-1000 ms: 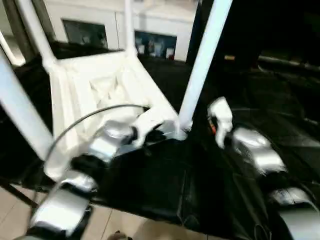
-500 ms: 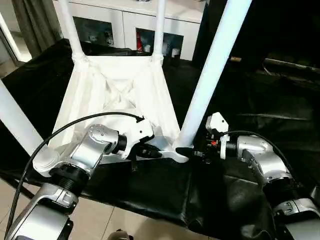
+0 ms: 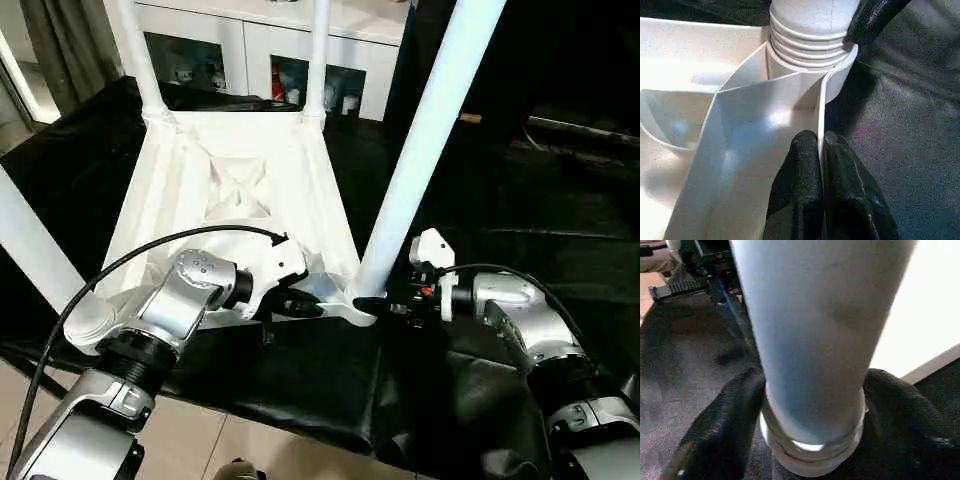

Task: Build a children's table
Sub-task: Rotate leg to tighten

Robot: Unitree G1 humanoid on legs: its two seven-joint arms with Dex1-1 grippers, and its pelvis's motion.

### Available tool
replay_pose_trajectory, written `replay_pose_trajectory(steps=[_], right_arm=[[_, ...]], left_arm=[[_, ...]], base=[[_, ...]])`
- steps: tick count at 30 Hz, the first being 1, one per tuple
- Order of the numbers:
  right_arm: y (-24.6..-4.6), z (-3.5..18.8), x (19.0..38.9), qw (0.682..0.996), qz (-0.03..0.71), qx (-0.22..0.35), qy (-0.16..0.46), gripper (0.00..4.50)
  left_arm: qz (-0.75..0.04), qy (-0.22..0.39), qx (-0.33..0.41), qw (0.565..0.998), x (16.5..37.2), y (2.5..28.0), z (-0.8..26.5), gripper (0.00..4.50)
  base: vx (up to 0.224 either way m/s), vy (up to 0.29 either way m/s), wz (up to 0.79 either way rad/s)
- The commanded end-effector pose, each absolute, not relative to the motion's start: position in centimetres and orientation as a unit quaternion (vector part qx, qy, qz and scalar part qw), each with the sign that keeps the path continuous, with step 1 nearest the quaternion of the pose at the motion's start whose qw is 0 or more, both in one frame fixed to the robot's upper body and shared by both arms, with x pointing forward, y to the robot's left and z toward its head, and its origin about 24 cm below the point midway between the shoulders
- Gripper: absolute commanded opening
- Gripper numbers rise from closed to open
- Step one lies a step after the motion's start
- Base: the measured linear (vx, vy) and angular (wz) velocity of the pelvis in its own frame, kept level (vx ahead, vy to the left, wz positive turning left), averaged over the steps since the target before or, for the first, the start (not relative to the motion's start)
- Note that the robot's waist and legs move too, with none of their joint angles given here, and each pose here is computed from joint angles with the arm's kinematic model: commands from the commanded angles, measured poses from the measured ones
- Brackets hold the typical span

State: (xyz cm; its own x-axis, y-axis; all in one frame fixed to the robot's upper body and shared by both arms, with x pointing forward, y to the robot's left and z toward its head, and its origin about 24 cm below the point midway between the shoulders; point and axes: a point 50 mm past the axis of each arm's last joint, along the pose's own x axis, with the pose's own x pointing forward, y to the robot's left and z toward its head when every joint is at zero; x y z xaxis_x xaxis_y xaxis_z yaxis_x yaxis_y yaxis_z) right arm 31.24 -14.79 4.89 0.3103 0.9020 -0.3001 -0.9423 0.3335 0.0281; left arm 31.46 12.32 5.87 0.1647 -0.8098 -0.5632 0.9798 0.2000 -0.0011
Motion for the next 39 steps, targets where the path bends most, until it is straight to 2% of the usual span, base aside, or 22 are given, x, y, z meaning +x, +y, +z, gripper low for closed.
replay_pose_trajectory(steps=[1, 4, 9, 12, 14, 15, 17, 19, 21, 22, 25, 28, 30, 32, 34, 37, 38, 39], right_arm=[[-14.9, 4.9, 31.2, 0.802, 0.575, -0.085, 0.137, 3.04], [-14.8, 4.8, 31.1, 0.800, 0.577, -0.085, 0.140, 2.82], [-14.7, 4.6, 31.0, 0.799, 0.578, -0.082, 0.143, 2.72], [-14.5, 4.0, 31.4, 0.820, 0.545, -0.076, 0.154, 2.69], [-14.2, 2.6, 31.9, 0.855, 0.483, -0.075, 0.174, 2.68], [-14.2, 2.6, 31.9, 0.855, 0.483, -0.075, 0.174, 2.68], [-13.6, 0.9, 32.5, 0.895, 0.394, -0.051, 0.204, 2.67], [-13.0, 0.3, 32.9, 0.918, 0.330, -0.037, 0.216, 2.67], [-12.8, 0.1, 33.1, 0.925, 0.310, -0.035, 0.219, 2.64], [-12.4, 0.1, 33.6, 0.939, 0.258, -0.036, 0.224, 2.63], [-11.8, 0.6, 34.4, 0.952, 0.209, -0.023, 0.222, 2.63], [-10.7, 1.6, 35.0, 0.957, 0.218, -0.017, 0.191, 2.63], [-10.4, 2.0, 35.2, 0.959, 0.225, -0.012, 0.175, 3.33], [-10.5, 2.5, 35.4, 0.962, 0.225, 0.007, 0.158, 3.39], [-10.9, 2.8, 35.6, 0.963, 0.224, 0.010, 0.149, 3.68], [-11.6, 3.2, 35.8, 0.962, 0.234, -0.006, 0.141, 3.80], [-12.1, 3.5, 35.8, 0.957, 0.257, -0.017, 0.137, 3.98], [-12.3, 3.7, 35.6, 0.951, 0.278, -0.022, 0.134, 3.98]], left_arm=[[-0.616, 0.216, 0.174, 0.737, 31.2, 11.8, 6.1, 0.00], [-0.616, 0.219, 0.173, 0.736, 31.1, 11.8, 6.0, 0.00], [-0.615, 0.219, 0.172, 0.738, 31.1, 11.7, 5.9, 0.00], [-0.591, 0.212, 0.169, 0.759, 31.7, 11.4, 5.9, 0.00], [-0.547, 0.210, 0.160, 0.794, 32.8, 10.7, 5.7, 0.00], [-0.547, 0.210, 0.160, 0.794, 32.8, 10.7, 5.7, 0.00], [-0.479, 0.211, 0.165, 0.836, 34.2, 9.6, 5.4, 0.00], [-0.432, 0.212, 0.151, 0.863, 35.0, 8.6, 5.2, 0.00], [-0.420, 0.214, 0.145, 0.870, 35.1, 8.3, 5.2, 0.00], [-0.403, 0.216, 0.142, 0.878, 35.4, 7.4, 5.0, 0.00], [-0.391, 0.216, 0.148, 0.882, 35.5, 6.4, 5.0, 0.00], [-0.394, 0.216, 0.151, 0.881, 35.7, 5.9, 5.0, 0.00], [-0.397, 0.215, 0.153, 0.879, 35.8, 5.8, 5.1, 0.00], [-0.404, 0.211, 0.157, 0.876, 35.8, 5.9, 5.0, 0.00], [-0.413, 0.209, 0.162, 0.871, 35.7, 6.1, 5.0, 0.00], [-0.431, 0.212, 0.165, 0.861, 35.4, 6.5, 4.9, 0.00], [-0.442, 0.214, 0.170, 0.854, 35.3, 6.8, 4.8, 0.00], [-0.448, 0.218, 0.172, 0.850, 35.2, 7.1, 4.7, 0.00]], base=[[0.000, 0.000, 0.00], [0.000, 0.000, 0.00], [0.000, 0.000, 0.00], [0.000, 0.000, 0.00], [0.000, 0.000, 0.00], [0.000, 0.000, 0.00], [0.000, 0.000, 0.00], [-0.031, 0.005, -0.03], [0.000, 0.000, 0.00], [0.000, 0.000, 0.00], [0.000, 0.000, 0.00], [0.000, 0.000, 0.00], [0.000, 0.000, 0.00], [0.000, 0.000, 0.00], [0.000, 0.000, 0.00], [0.000, 0.000, 0.00], [0.000, 0.000, 0.00], [0.000, 0.000, 0.00]])
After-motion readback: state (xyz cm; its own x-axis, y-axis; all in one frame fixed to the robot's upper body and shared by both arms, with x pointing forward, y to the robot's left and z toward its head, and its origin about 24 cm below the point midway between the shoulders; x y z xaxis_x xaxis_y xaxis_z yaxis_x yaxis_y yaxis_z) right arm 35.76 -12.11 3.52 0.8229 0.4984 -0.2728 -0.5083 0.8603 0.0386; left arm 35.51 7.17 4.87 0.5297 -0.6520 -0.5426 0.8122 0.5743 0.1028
